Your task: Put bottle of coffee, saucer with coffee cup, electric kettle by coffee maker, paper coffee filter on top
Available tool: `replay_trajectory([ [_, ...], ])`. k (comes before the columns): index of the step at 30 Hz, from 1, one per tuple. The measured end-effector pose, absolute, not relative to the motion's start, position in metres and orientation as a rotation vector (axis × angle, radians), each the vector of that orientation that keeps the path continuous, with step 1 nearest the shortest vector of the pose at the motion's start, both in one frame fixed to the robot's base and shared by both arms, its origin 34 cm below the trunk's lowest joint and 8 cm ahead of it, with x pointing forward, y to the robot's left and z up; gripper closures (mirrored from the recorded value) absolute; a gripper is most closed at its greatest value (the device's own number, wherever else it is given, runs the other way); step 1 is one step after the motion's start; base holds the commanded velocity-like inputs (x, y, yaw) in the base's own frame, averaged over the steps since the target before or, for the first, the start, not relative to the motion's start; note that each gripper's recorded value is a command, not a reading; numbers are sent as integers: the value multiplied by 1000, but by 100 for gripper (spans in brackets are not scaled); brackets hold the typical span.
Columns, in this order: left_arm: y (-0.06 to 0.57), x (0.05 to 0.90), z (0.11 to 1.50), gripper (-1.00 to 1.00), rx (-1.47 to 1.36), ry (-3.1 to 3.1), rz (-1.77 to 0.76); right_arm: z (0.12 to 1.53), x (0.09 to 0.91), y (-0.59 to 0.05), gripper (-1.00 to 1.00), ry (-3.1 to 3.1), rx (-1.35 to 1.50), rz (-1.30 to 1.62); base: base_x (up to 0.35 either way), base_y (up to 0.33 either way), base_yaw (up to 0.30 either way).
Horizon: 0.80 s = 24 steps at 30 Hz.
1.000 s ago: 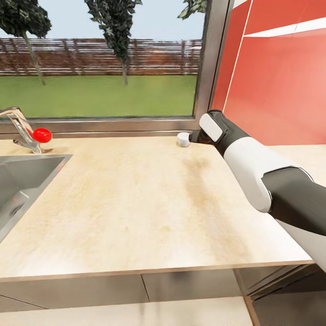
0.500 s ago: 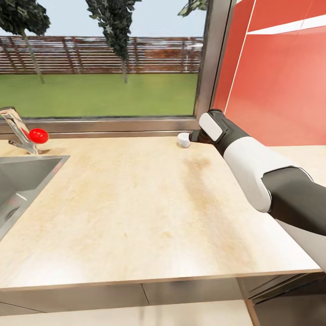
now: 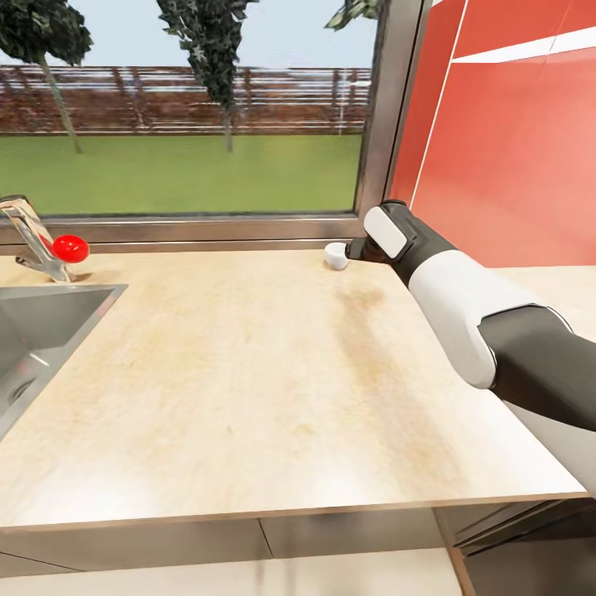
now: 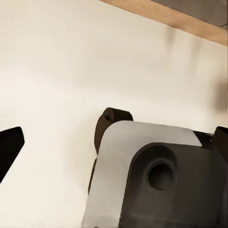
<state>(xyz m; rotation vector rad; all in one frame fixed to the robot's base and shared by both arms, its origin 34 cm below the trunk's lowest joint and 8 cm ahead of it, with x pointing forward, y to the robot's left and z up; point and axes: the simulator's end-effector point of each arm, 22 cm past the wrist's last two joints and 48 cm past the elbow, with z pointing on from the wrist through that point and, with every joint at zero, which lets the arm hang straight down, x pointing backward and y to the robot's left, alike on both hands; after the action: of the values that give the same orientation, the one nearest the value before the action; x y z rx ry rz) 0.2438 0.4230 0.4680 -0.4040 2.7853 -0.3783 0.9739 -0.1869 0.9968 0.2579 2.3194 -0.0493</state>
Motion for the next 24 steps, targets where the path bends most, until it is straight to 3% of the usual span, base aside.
replay_trajectory([
  [15, 430, 240, 470, -100, -432, 2779, -357, 996, 973, -187, -100, 2321, 258, -50, 125, 0, 0],
  [24, 431, 240, 470, -100, -432, 2779, -357, 996, 974, -187, -100, 2321, 258, -50, 34, 0, 0],
])
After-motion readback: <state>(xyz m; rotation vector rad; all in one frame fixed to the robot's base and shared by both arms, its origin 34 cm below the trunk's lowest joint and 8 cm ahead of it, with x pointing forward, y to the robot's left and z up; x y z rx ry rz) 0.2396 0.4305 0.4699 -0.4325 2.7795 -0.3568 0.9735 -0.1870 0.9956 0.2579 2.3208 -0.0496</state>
